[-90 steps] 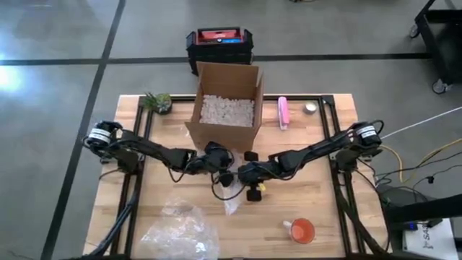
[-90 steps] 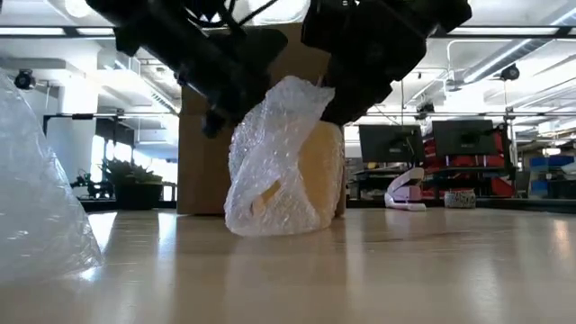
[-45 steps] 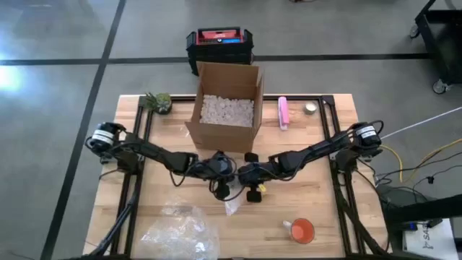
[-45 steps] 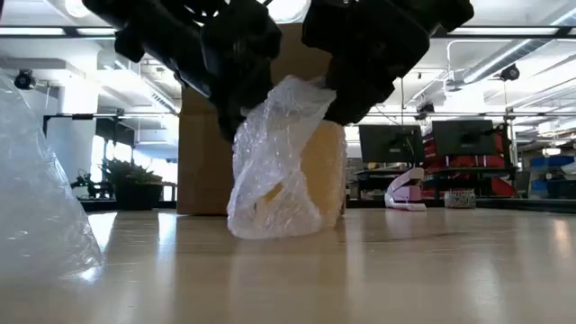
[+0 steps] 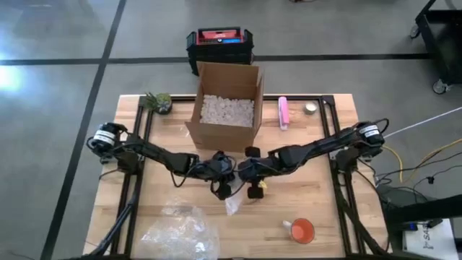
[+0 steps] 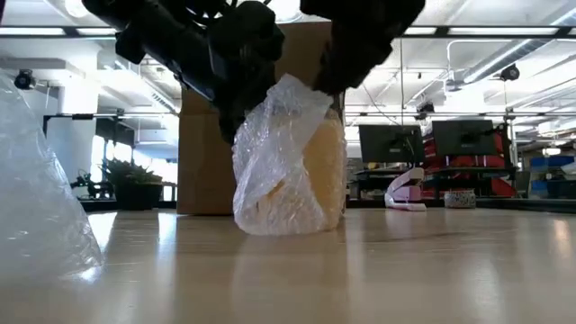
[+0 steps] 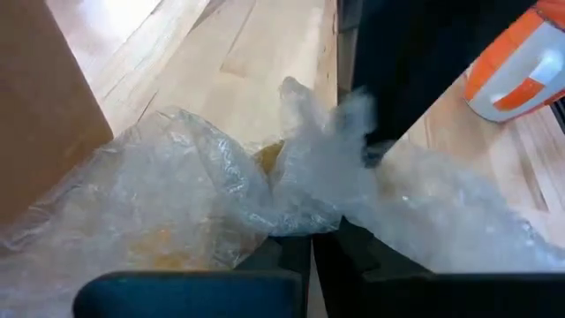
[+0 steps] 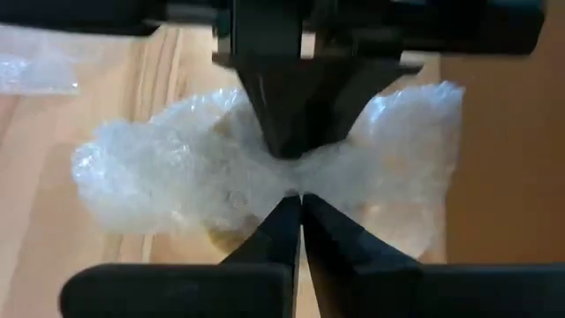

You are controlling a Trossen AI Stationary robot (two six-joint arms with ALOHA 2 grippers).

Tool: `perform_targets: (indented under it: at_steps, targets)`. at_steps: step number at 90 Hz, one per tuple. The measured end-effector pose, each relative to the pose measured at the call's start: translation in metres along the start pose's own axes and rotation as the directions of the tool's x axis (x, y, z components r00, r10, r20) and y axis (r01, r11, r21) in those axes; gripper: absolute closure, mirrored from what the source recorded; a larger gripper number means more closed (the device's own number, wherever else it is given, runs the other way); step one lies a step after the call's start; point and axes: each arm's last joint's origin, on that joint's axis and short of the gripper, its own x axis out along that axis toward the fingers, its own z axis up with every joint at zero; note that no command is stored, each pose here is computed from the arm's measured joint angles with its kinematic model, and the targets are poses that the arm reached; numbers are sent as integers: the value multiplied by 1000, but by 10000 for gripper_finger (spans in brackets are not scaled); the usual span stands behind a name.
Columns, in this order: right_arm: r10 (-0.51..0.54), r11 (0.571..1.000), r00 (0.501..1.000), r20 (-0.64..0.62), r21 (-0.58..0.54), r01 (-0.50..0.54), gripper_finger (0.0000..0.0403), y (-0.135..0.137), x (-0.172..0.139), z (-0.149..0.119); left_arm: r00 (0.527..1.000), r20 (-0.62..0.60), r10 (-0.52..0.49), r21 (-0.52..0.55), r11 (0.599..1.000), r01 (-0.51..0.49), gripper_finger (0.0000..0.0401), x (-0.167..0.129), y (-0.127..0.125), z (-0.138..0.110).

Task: Wrap mug
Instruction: Wrap the yellow mug with transparent bubble wrap

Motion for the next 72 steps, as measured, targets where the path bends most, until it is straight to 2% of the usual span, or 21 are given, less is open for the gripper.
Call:
perform_targets:
  at_steps: [8,28,49,58,65,72]
  targets:
    - [-3,1000,999,38,-8,3,400,-2,7,3,1000,2,-1,0,1000,1,401,0,0,0]
    - [-20,999,997,-69,-26,19,400,-2,48,-16,1000,1,4,13,1000,-4,401,-6,0,3]
    - [-11,1000,995,-104,-30,8,400,0,58,-22,1000,21,-7,-1,1000,7,401,-34,0,16]
    - [18,999,991,-132,-29,-22,400,2,60,-26,996,92,2,-13,1000,-1,401,-54,-1,31]
    - [34,999,990,-139,-29,-38,400,2,60,-27,992,112,55,-3,998,-55,401,-65,2,36]
    - [35,999,990,-135,-20,-38,400,2,60,-27,988,72,137,15,990,-138,401,-71,7,31]
